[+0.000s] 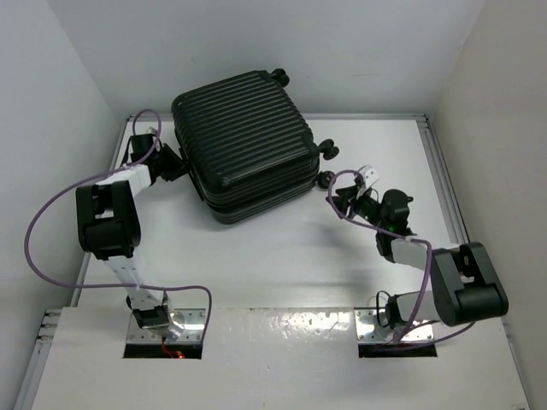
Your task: Pack the luggage
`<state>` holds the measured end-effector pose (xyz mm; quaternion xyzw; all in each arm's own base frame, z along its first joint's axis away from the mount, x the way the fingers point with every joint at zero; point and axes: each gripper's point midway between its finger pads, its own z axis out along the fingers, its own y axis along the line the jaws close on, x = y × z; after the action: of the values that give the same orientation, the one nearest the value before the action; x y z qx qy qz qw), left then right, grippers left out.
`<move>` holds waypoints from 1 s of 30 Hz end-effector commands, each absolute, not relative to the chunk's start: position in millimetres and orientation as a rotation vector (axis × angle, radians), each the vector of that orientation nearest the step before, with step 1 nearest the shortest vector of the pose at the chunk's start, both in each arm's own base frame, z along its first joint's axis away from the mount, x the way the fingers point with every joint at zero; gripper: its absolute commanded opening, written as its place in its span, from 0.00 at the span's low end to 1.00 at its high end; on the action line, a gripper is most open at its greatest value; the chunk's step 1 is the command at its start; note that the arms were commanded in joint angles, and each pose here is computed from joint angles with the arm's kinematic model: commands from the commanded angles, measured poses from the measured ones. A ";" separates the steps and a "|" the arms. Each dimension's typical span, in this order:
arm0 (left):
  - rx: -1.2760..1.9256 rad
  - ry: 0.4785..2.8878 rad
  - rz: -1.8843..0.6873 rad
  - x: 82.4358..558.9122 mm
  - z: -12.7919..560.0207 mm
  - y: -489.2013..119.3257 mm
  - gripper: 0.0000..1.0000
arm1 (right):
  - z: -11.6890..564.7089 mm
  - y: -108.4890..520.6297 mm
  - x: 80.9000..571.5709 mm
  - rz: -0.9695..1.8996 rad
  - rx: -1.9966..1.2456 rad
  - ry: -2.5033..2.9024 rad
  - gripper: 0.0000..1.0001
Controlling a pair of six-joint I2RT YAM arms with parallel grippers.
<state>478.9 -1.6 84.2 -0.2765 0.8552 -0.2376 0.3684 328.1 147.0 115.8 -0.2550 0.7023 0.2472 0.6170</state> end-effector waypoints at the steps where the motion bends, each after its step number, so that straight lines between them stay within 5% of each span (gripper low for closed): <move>1: -0.658 2.213 -0.581 490.3 82.1 -11.2 0.24 | 133.8 134.9 355.7 0.570 -0.470 1.613 0.43; 7: -0.657 2.317 -0.372 499.4 64.0 2.1 0.00 | 143.9 126.5 377.3 0.651 -0.433 1.608 0.44; 15: -0.416 2.342 -0.668 505.7 55.4 -10.0 0.00 | 143.5 122.7 388.5 0.810 -0.512 1.601 0.46; 22: -0.286 2.381 -0.310 554.1 69.8 74.1 0.00 | 127.5 99.9 400.9 0.734 -0.462 1.640 0.47; 30: -0.027 2.647 -0.359 533.8 2.7 66.0 0.00 | 140.8 91.2 427.3 0.693 -0.529 1.573 0.53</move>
<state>570.4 34.5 80.7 -0.0448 0.9231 -0.1861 0.3336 410.1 86.5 110.0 -0.1749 0.7294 0.3108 0.5838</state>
